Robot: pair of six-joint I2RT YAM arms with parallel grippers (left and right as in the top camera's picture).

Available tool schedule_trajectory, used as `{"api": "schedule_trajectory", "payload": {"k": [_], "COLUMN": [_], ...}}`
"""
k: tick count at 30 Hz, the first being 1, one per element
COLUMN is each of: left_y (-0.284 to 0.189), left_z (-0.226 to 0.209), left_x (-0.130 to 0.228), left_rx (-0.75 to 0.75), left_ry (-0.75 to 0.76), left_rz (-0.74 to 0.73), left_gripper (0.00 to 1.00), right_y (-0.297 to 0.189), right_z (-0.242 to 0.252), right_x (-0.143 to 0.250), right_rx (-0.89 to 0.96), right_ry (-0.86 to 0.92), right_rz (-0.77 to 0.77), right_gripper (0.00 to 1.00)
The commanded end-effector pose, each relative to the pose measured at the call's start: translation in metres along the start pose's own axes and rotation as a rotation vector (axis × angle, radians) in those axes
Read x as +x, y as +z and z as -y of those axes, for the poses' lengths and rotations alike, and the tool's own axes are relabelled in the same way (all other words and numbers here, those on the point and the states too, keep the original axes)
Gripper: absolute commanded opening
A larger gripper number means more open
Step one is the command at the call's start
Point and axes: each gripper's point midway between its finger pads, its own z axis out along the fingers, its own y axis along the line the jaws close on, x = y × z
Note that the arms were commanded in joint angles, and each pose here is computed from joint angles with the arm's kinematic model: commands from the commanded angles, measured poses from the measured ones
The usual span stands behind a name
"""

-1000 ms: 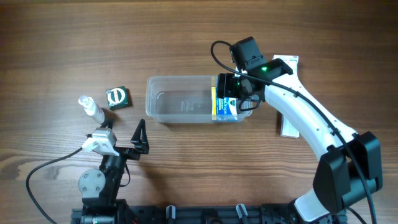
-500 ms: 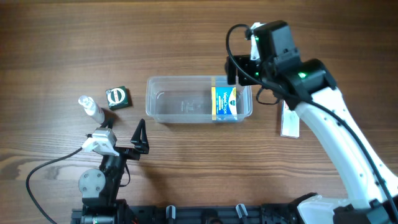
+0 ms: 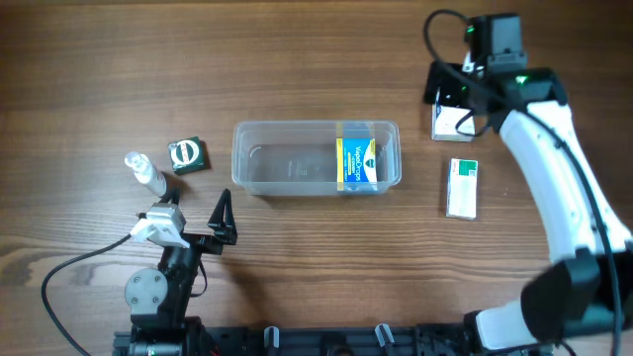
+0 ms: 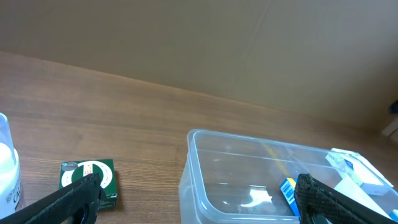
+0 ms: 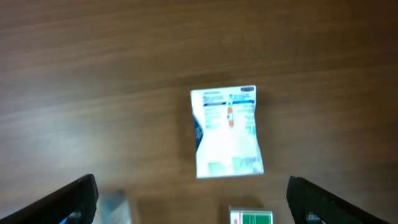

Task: Pack container
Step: 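Move the right gripper to the white Hansaplast box and grasp it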

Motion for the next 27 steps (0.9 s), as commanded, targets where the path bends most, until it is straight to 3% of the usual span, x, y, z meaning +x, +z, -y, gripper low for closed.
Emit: {"api": "schedule_trajectory", "payload": {"k": [1, 12, 27], "left_y": [0.0, 0.0, 0.0], "left_z": [0.001, 0.001, 0.001], "left_x": [0.002, 0.002, 0.002], "left_rx": [0.002, 0.002, 0.002], "left_ry": [0.016, 0.016, 0.016], "left_rz": [-0.002, -0.002, -0.002], "left_gripper": [1.0, 1.0, 1.0], "right_y": [0.033, 0.121, 0.126], "right_z": [-0.012, 0.005, 0.024], "right_x": [0.001, 0.032, 0.023], "right_rx": [-0.098, 0.014, 0.135], "right_ry": [-0.046, -0.075, -0.068], "right_rz": [-0.04, -0.158, -0.116], "right_gripper": [0.95, 0.96, 0.98]}}
